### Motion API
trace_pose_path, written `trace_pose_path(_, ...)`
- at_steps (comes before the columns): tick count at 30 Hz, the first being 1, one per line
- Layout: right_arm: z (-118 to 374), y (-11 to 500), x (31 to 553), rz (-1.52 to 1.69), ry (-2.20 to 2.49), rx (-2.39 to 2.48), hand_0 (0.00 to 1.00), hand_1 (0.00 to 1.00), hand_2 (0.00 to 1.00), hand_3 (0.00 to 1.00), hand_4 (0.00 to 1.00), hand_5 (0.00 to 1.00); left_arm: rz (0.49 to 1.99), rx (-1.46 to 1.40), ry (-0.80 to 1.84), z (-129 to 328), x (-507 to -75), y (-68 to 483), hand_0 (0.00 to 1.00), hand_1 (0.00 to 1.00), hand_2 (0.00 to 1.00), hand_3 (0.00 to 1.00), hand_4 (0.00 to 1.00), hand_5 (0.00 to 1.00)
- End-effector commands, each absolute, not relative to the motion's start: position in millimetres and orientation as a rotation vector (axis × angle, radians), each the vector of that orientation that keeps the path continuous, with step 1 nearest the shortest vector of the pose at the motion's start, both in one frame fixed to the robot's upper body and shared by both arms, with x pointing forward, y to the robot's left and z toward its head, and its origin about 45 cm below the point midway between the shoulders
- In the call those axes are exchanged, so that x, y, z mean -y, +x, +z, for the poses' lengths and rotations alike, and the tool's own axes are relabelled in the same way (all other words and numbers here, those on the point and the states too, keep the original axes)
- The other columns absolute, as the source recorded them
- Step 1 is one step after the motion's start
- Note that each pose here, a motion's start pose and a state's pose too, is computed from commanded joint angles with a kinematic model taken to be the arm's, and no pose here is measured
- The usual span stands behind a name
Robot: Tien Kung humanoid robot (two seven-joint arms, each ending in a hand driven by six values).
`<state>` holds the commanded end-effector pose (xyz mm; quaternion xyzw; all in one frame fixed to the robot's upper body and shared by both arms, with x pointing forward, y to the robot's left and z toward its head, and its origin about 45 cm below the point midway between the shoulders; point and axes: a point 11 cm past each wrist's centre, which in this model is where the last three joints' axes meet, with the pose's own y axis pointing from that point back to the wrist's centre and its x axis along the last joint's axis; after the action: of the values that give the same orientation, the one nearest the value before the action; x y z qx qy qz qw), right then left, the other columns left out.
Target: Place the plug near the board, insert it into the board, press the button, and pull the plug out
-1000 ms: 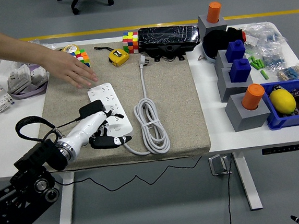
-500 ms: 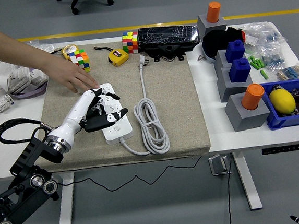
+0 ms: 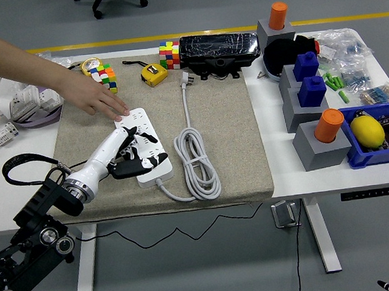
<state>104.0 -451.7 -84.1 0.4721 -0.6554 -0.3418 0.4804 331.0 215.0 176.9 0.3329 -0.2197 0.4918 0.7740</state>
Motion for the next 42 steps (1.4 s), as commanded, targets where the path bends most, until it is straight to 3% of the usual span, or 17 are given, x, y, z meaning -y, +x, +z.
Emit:
trace_pose_path(3, -84.2, 104.4, 451.4, -0.833, 1.153, 1.598, 0.653, 0.653, 0.658, 0.57, 0.991, 0.559, 1.002, 0.492, 0.82, 170.2, -214.0, 327.5, 0.084, 0.064, 0.133, 0.646, 0.833, 0.417)
trace_pose_path(4, -84.1, 104.5, 451.4, -0.833, 1.153, 1.598, 0.652, 0.653, 0.658, 0.57, 0.991, 0.558, 0.99, 0.492, 0.838, 168.9, -213.9, 326.7, 0.074, 0.063, 0.135, 0.72, 0.836, 0.414)
trace_pose_path(42, -83.9, 103.2, 452.6, -0.83, 1.152, 1.593, 0.653, 0.653, 0.658, 0.571, 0.991, 0.558, 0.934, 0.444, 1.005, 140.1, -225.9, 327.5, 0.072, 0.063, 0.134, 0.793, 0.872, 0.455)
